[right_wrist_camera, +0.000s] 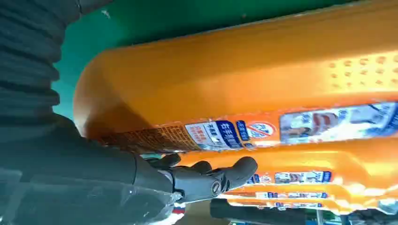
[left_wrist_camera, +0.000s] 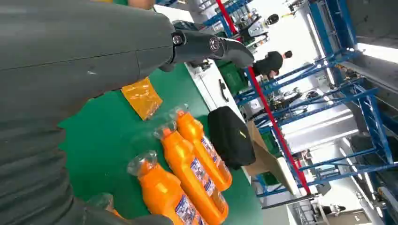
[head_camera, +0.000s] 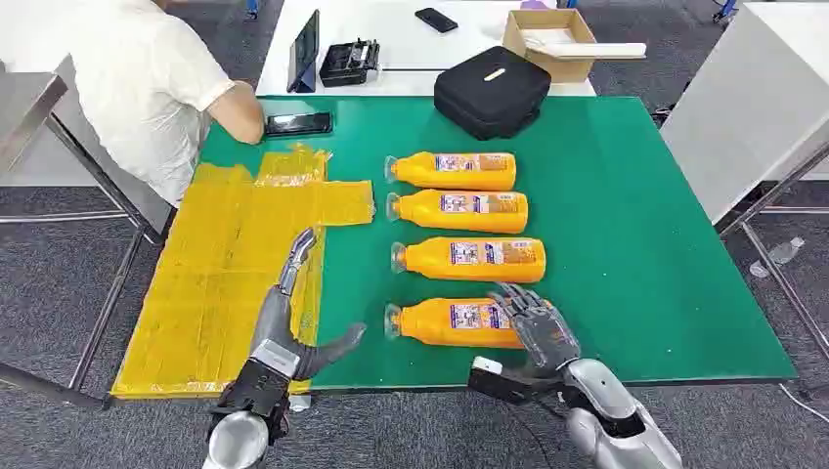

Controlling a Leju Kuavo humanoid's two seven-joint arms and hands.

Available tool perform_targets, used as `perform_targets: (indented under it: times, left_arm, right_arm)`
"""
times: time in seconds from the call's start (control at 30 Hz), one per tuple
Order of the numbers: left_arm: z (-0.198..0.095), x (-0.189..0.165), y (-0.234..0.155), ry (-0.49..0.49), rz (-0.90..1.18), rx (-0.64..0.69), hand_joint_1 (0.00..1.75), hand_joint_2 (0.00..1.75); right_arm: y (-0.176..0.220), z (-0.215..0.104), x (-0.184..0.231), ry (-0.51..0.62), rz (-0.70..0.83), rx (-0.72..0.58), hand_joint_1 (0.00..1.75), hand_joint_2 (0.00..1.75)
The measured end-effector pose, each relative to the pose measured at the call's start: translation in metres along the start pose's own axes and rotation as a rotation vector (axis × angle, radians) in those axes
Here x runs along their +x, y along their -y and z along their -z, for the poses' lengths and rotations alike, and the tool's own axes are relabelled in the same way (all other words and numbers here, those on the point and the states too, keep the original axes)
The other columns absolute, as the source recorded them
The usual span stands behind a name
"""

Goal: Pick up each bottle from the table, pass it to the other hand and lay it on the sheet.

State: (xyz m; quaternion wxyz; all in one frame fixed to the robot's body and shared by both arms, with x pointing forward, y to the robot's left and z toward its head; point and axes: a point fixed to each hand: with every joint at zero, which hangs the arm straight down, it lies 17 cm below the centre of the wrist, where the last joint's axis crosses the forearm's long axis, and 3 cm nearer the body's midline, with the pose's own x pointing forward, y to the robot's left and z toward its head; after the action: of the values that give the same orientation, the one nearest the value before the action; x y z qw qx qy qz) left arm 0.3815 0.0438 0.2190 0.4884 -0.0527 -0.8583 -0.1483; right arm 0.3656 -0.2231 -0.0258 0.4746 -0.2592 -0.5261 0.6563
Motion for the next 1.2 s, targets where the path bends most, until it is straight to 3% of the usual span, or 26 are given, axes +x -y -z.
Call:
perform_targets:
  times: [0.03, 0.07, 0.1, 0.9, 1.1, 1.2]
  left_arm:
    - [0.000, 0.000, 0.000, 0.000, 0.001, 0.001, 0.00, 1.75]
    - [0.000, 0.000, 0.000, -0.001, 0.001, 0.001, 0.00, 1.75]
    - [0.000, 0.000, -0.001, -0.001, 0.001, 0.002, 0.00, 1.75]
    - [0.000, 0.002, -0.002, 0.014, -0.006, 0.006, 0.00, 1.75]
    - [0.000, 0.004, -0.003, 0.021, -0.019, 0.014, 0.00, 1.75]
    - [0.001, 0.004, -0.010, 0.009, -0.131, 0.054, 0.00, 1.75]
  right_arm:
    - [0.000, 0.000, -0.002, -0.007, -0.008, 0.003, 0.35, 1.75]
    - [-0.001, 0.000, -0.004, -0.013, -0.013, 0.006, 1.62, 1.75]
    - [-0.002, -0.001, -0.006, -0.017, -0.021, 0.012, 1.75, 1.75]
    - [-0.014, -0.018, -0.057, -0.079, 0.060, 0.104, 1.75, 1.75]
    - [-0.013, -0.022, -0.052, -0.063, 0.106, 0.077, 1.75, 1.75]
    - [-0.007, -0.024, -0.036, -0.029, 0.189, 0.023, 1.75, 1.75]
